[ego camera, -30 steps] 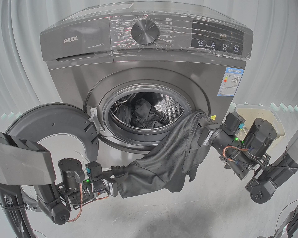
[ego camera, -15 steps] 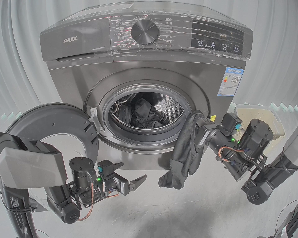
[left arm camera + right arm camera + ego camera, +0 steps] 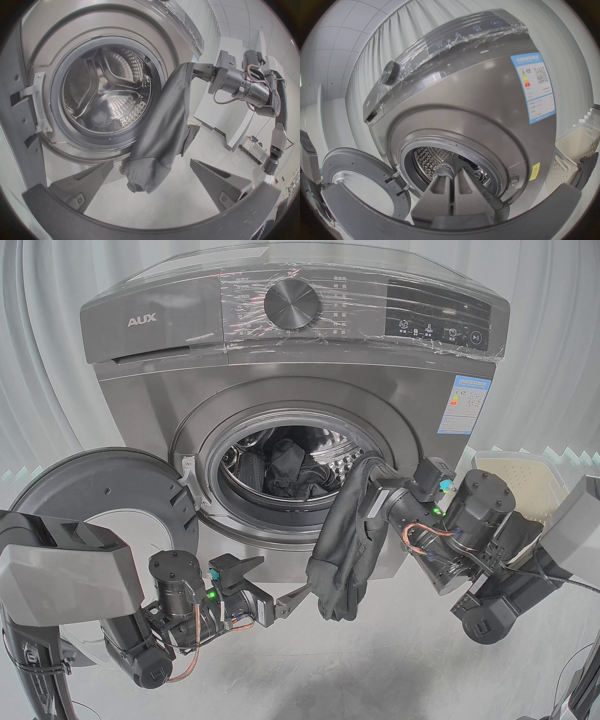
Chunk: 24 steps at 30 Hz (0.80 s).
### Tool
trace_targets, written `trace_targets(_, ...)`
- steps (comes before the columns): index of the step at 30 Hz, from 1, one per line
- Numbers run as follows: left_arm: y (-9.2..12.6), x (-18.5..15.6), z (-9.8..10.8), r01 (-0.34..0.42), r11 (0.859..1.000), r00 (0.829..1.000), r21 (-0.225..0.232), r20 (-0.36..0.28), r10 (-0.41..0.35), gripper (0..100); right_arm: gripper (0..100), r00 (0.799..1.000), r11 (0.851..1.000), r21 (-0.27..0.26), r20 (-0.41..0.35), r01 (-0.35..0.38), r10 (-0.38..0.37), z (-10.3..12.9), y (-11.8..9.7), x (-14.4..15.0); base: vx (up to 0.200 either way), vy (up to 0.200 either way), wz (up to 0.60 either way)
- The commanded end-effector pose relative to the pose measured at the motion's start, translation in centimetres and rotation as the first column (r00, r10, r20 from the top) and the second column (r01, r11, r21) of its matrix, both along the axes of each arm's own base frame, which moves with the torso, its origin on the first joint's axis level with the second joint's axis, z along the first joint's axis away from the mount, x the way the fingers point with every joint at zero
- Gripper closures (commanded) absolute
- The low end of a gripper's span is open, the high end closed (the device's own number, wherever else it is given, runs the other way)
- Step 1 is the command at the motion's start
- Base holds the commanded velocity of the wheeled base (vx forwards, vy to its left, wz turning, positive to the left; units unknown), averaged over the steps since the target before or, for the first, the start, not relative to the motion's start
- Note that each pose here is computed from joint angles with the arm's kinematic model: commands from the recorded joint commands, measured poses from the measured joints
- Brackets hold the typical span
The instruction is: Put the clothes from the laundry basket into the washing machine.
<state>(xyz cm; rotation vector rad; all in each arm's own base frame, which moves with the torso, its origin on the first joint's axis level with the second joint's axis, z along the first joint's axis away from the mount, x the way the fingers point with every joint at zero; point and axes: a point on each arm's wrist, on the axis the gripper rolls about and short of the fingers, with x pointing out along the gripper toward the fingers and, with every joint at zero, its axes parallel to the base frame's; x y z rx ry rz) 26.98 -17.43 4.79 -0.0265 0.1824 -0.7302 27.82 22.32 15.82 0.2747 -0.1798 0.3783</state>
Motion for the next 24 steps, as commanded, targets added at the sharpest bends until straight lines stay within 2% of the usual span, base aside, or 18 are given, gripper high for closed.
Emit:
trace_targets(1,-0.3,0.1,0.1,0.006,1.0,1.0,-0.005,0.01,-0.006,0,100,1.0,1.0,-0.019,-0.025,-0.004,0.003,-1.6,1.7,1.5,0.0,0.0,0.0)
trace_targets(9,-1.2,0.4,0.3,0.019,1.0,0.999,-0.019,0.03,-0.019,0,100,0.999,0.999,-0.005,-0.009,-0.054,0.054,-0.5,4.5,1.7,0.0,0.0,0.0)
trace_targets(12,-1.5,0.8,-0.4,0.018,1.0,1.0,-0.01,0.019,-0.018,0,100,0.998,0.998,0.014,0.013,-0.066,0.066,0.1,5.2,1.7,0.0,0.0,0.0)
trace_targets(24,-2.9,3.0,-3.0,0.013,1.0,1.0,-0.003,0.009,-0.013,0,100,0.997,0.997,0.014,0.013,-0.071,0.071,-0.7,5.8,2.0,0.0,0.0,0.0)
